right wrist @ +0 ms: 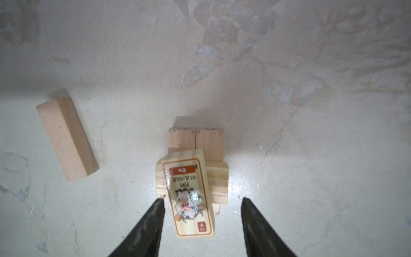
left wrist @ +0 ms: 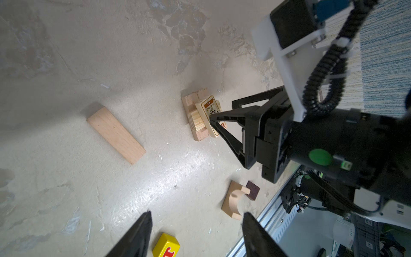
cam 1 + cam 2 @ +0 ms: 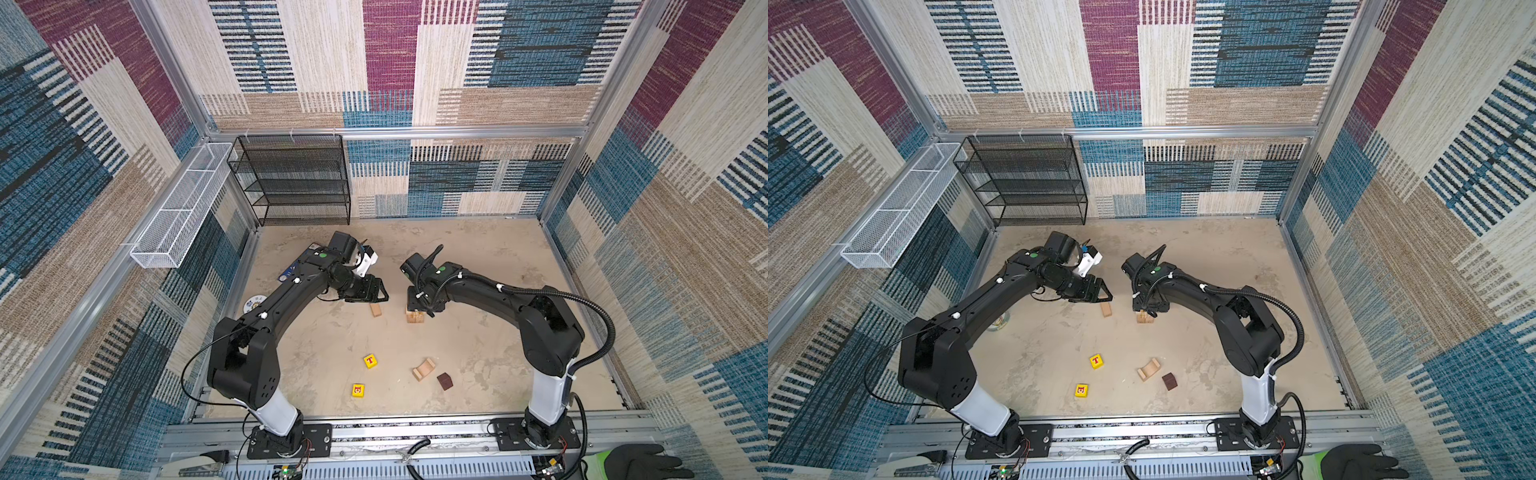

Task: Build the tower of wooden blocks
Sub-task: 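Lower the printed block onto the pine block atop the tower, adjusting it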

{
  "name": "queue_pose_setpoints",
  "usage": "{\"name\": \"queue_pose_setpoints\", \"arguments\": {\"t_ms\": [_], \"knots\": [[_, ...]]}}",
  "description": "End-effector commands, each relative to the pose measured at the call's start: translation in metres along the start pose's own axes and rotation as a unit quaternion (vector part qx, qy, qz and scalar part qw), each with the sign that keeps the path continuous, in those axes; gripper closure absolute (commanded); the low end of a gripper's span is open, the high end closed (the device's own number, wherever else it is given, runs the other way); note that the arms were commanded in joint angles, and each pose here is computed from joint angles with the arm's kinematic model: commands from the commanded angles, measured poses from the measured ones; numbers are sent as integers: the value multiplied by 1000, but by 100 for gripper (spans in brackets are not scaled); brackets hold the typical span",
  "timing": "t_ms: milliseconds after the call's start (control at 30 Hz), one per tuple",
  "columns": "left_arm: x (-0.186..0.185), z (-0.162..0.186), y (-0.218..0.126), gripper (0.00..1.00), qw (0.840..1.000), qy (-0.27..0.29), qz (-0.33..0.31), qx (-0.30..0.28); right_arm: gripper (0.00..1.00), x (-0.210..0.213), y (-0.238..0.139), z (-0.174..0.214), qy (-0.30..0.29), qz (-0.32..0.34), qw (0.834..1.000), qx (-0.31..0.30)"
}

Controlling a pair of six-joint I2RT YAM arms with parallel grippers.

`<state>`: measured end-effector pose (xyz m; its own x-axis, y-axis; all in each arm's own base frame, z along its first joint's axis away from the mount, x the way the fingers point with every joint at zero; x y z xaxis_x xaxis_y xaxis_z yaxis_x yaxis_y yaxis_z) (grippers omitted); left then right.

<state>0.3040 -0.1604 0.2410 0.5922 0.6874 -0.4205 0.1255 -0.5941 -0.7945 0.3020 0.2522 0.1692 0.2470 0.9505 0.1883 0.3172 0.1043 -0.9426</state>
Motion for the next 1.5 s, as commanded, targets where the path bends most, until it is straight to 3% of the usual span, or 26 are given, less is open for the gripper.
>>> {"name": "queue_pose_setpoints", "arguments": {"t_ms": [0, 200, 633, 967, 1467], "knots": [[-1, 1, -2, 31, 1000, 3, -1, 0, 46, -3, -6, 2, -17, -6, 1000, -2], [0, 1, -2, 31, 1000, 2, -2, 0, 53, -4, -5, 6, -39, -6, 999, 10], [1, 1, 0, 31, 1000, 0, -2, 3, 52, 11, -2, -3, -72, -17, 997, 8], [1, 1, -1, 31, 1000, 1, -2, 1, 56, 19, 5, -5, -55, -26, 998, 11], [-1, 1, -3, 31, 1000, 2, -1, -1, 60, 15, 13, -5, -43, 11, 999, 10]]}}
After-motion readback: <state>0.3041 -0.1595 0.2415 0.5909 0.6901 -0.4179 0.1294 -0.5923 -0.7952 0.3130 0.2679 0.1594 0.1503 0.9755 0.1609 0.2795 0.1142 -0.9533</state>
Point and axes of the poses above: each gripper's point midway between its finger pads, its own y axis out along the fingers, its own x axis along the line the jaws close on, z = x × y, the point moved 10 cm from there along -y, back along the fingers, and after that the axes turned 15 degrees about y, right-handed, at the moved point
